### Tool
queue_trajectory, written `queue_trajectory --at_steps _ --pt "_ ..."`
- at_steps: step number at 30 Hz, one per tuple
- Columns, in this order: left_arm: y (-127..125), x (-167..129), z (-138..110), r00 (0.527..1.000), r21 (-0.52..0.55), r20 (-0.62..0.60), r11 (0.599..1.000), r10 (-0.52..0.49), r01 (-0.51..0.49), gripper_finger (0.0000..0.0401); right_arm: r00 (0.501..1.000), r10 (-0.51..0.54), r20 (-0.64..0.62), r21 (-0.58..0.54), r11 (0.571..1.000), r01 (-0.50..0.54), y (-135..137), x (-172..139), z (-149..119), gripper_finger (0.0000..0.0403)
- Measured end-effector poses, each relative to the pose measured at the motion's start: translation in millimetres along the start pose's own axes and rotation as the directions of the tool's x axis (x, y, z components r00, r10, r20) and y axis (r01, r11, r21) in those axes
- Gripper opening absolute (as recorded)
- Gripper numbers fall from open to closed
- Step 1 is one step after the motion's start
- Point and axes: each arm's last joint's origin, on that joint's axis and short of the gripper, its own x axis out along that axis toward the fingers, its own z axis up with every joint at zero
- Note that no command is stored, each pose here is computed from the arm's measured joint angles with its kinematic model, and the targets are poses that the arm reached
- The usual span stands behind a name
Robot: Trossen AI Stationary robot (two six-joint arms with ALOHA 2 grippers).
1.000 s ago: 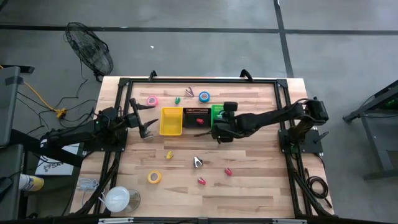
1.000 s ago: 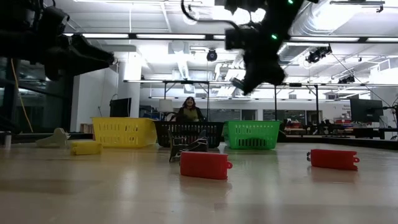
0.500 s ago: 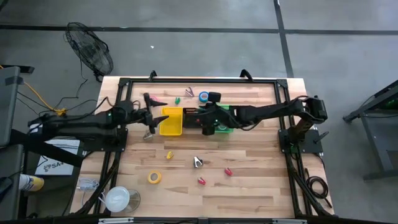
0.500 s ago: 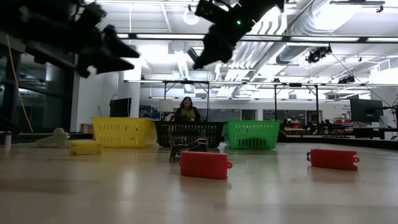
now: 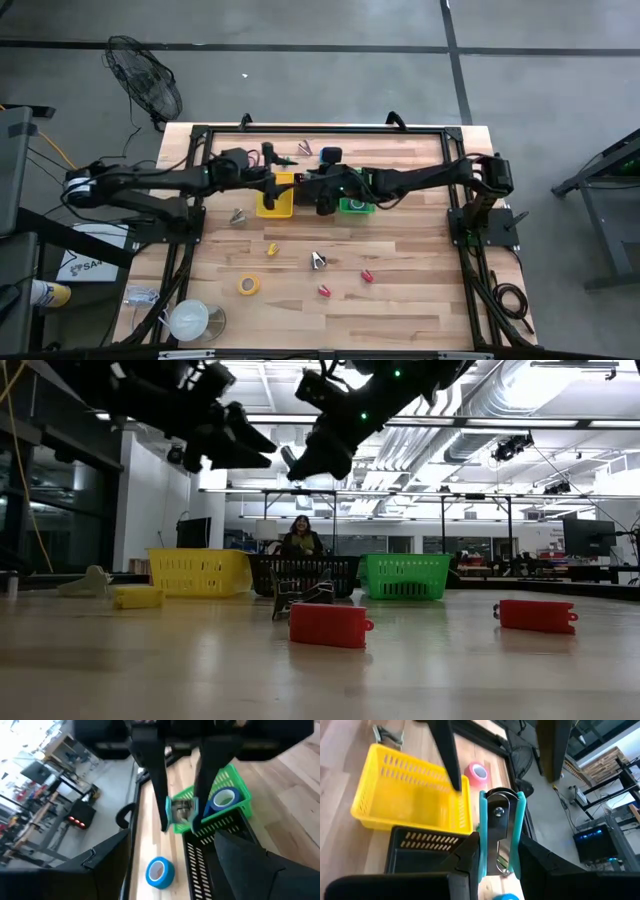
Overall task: Pick and place Stapler, Stapler remover, tape
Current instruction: Put the blue staple remover into the yellow bin
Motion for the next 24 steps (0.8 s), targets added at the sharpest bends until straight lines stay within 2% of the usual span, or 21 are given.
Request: queue_trajectory --at_steps 14,19,24 --pt "1.1 11.8 2.9 0.997 -0.062 0.070 0.998 0.013 -0.008 0.0278 0.998 0.020 0.061 -0.011 1.000 -0.019 -3.6 1.1 3.4 0.0087" --pt "1.3 11.6 4.8 0.994 -0.067 0.106 0.998 -0.003 0.010 0.0253 0.996 0.050 0.078 -0.011 0.999 -0.050 -4.2 1.7 3.3 0.0087" --pt "1.1 11.6 4.7 0.994 -0.076 0.106 0.997 -0.005 0.014 0.0226 0.996 0.039 0.083 -0.008 0.999 -0.038 -4.7 1.6 4.0 0.0087"
